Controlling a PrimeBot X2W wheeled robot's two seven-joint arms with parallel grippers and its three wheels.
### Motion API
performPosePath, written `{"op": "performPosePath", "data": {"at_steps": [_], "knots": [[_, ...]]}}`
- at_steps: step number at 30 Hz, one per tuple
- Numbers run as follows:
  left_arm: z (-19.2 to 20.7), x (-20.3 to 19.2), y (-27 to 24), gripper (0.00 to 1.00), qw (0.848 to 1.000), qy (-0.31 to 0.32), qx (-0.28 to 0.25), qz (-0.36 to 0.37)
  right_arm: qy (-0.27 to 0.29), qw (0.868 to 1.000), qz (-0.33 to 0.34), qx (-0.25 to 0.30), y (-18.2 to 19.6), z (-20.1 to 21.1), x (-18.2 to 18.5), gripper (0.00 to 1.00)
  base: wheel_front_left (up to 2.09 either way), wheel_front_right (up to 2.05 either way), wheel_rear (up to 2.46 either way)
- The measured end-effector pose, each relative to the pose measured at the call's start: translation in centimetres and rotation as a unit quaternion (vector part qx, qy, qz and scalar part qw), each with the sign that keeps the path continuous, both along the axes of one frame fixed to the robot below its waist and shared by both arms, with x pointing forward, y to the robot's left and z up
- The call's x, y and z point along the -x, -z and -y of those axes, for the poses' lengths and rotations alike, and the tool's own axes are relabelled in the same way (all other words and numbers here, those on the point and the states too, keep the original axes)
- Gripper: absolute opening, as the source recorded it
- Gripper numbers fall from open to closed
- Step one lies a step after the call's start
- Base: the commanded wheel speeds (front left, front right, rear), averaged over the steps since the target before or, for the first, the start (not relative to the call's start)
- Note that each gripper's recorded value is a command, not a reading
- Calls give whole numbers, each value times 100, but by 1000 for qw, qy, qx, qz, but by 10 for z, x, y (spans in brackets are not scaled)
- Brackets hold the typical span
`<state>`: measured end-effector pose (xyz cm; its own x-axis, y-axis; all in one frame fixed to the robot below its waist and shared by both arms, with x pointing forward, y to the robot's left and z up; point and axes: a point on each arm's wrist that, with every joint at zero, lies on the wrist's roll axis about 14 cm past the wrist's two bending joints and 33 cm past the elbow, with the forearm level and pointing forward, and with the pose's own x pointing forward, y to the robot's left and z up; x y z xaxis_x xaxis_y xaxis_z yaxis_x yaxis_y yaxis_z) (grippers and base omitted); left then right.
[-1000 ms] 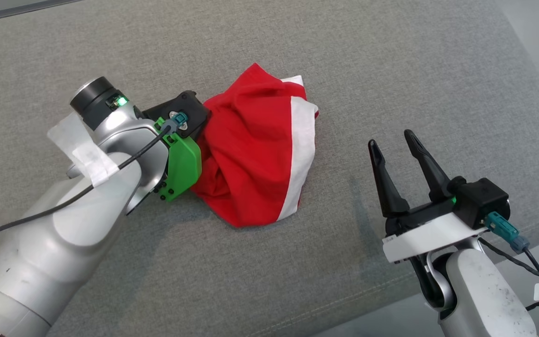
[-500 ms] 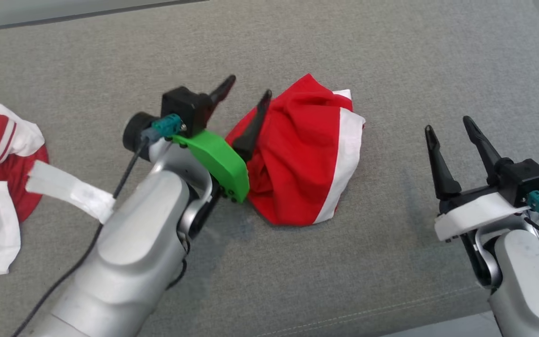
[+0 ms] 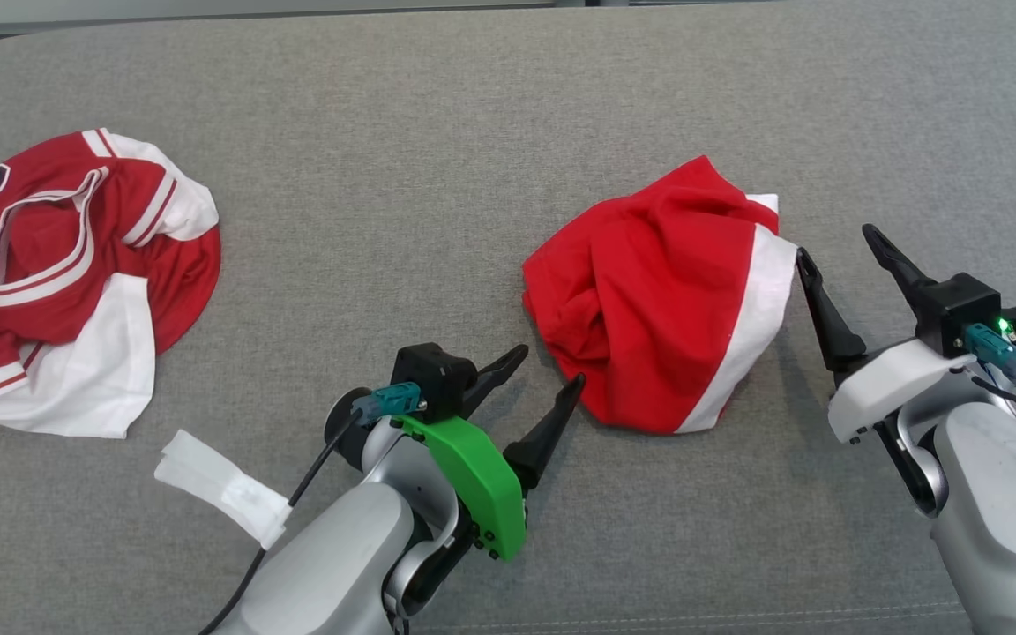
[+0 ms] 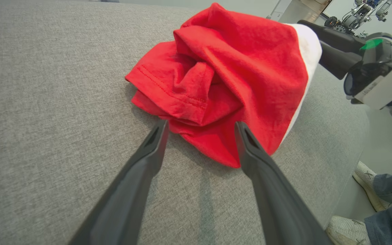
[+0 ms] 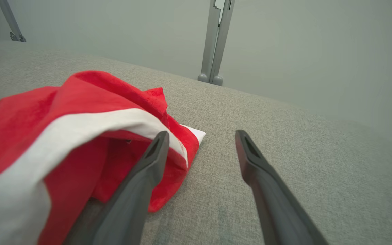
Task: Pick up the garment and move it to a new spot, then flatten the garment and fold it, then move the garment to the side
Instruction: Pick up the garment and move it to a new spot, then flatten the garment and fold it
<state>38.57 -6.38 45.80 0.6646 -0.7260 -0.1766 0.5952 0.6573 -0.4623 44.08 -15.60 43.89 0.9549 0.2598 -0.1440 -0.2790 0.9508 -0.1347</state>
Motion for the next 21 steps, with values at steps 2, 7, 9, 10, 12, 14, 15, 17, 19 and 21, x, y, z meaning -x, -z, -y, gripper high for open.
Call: {"op": "performPosePath", "data": {"at_steps": [2, 7, 9, 10, 12, 14, 15, 17, 19, 21], "knots": [[-2, 2, -4, 100, 1000, -1, 12, -6, -22, 1000, -6, 7, 4, -13, -8, 100, 0, 0, 0], [-3, 4, -5, 100, 1000, -1, 23, -15, -42, 999, -22, 15, 14, -24, -17, 100, 0, 0, 0], [-3, 5, -5, 100, 1000, -1, 26, -17, -43, 999, -27, 17, 18, -25, -20, 100, 0, 0, 0], [-3, 5, -6, 100, 999, -1, 27, -17, -44, 998, -31, 19, 21, -24, -20, 100, 0, 0, 0], [-3, 5, -7, 100, 999, -1, 28, -17, -45, 998, -40, 19, 26, -24, -20, 100, 0, 0, 0], [-5, 4, -7, 100, 999, -2, 28, -16, -43, 998, -47, 21, 30, -22, -19, 100, 0, 0, 0], [-5, 4, -7, 100, 999, -3, 27, -17, -42, 998, -52, 21, 33, -21, -18, 100, 0, 0, 0], [-6, 4, -8, 100, 999, -4, 28, -16, -41, 997, -61, 19, 38, -21, -17, 100, 0, 0, 0], [-5, 4, -8, 100, 999, -3, 30, -17, -37, 997, -67, 9, 41, -23, -18, 100, 0, 0, 0], [-5, 5, -8, 100, 999, -1, 30, -20, -34, 997, -73, -3, 43, -27, -19, 100, 0, 0, 0]]}}
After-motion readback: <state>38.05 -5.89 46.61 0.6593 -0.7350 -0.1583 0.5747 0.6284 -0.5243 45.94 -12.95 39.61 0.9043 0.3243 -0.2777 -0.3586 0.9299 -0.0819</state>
